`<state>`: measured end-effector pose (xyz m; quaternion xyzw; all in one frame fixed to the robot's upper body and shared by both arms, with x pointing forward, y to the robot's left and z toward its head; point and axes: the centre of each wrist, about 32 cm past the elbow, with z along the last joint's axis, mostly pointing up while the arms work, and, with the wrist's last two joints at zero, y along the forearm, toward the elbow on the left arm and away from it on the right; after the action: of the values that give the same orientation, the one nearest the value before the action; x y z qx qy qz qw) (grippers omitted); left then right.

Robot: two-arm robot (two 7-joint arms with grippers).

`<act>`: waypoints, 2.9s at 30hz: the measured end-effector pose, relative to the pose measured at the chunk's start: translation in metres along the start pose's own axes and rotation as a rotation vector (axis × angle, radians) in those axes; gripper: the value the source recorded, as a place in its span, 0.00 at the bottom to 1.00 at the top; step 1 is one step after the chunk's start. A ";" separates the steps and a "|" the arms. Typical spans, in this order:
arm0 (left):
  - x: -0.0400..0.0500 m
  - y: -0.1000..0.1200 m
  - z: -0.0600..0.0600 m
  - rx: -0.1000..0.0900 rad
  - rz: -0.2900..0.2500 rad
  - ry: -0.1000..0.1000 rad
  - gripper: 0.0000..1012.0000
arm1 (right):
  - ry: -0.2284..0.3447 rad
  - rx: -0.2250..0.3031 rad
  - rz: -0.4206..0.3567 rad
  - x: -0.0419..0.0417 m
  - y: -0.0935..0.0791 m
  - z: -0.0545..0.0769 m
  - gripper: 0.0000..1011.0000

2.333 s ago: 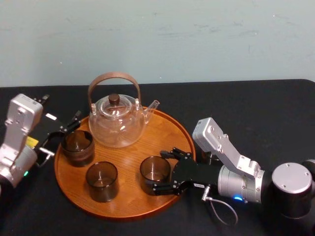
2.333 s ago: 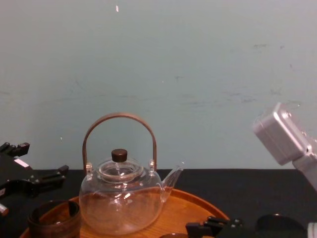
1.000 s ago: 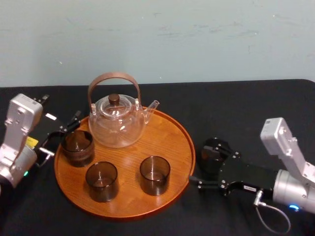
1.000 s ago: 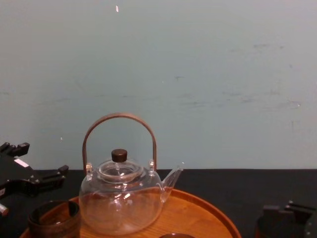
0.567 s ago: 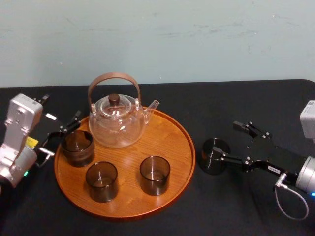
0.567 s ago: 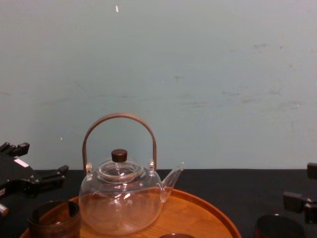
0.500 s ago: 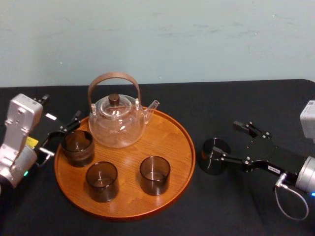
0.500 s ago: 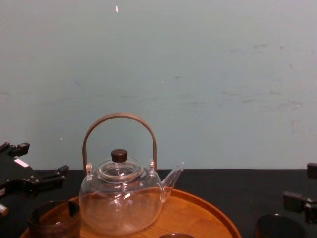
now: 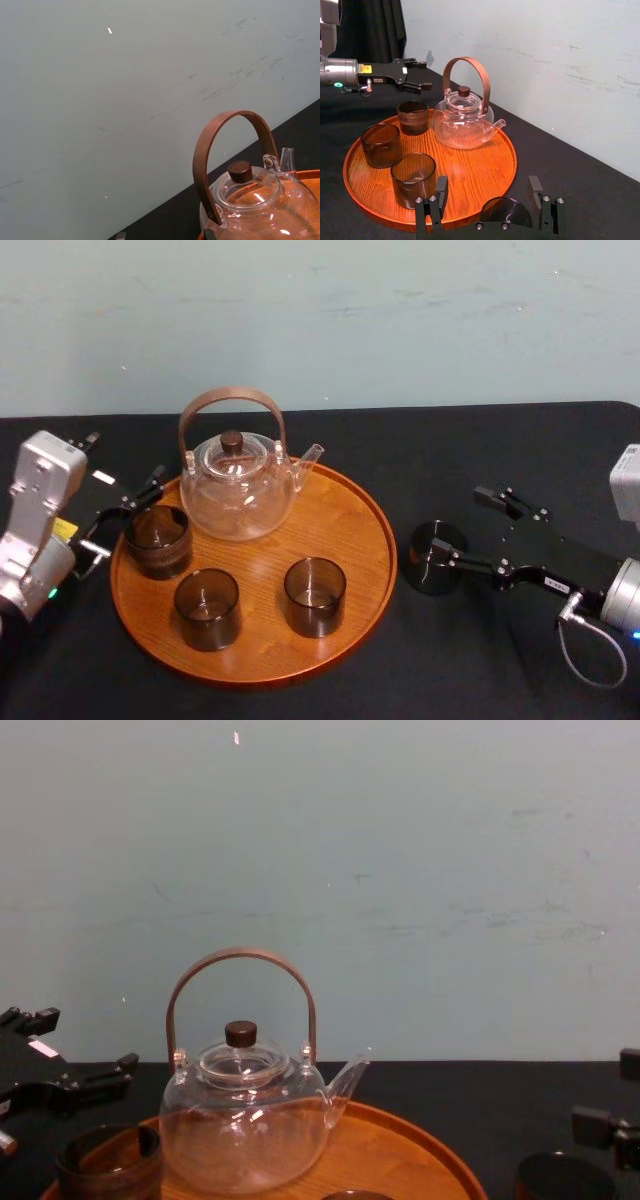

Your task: Pick up the glass from the table and place it on the tray.

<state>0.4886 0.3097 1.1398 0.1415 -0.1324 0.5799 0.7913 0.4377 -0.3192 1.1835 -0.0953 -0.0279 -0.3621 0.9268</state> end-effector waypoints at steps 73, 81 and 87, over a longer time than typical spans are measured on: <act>0.0000 0.000 0.000 0.000 0.000 0.000 0.99 | 0.119 -0.188 -0.057 0.0180 0.008 -0.031 0.99; 0.0000 0.000 0.000 0.000 0.000 0.000 0.99 | 0.119 -0.207 -0.059 0.0214 0.018 -0.030 0.99; 0.0000 0.000 0.000 0.000 0.000 0.000 0.99 | 0.117 -0.216 -0.049 0.0231 0.024 -0.029 0.99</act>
<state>0.4886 0.3097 1.1398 0.1415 -0.1324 0.5799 0.7913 0.4706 -0.3228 1.1537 -0.1725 0.0630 -0.3904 0.9021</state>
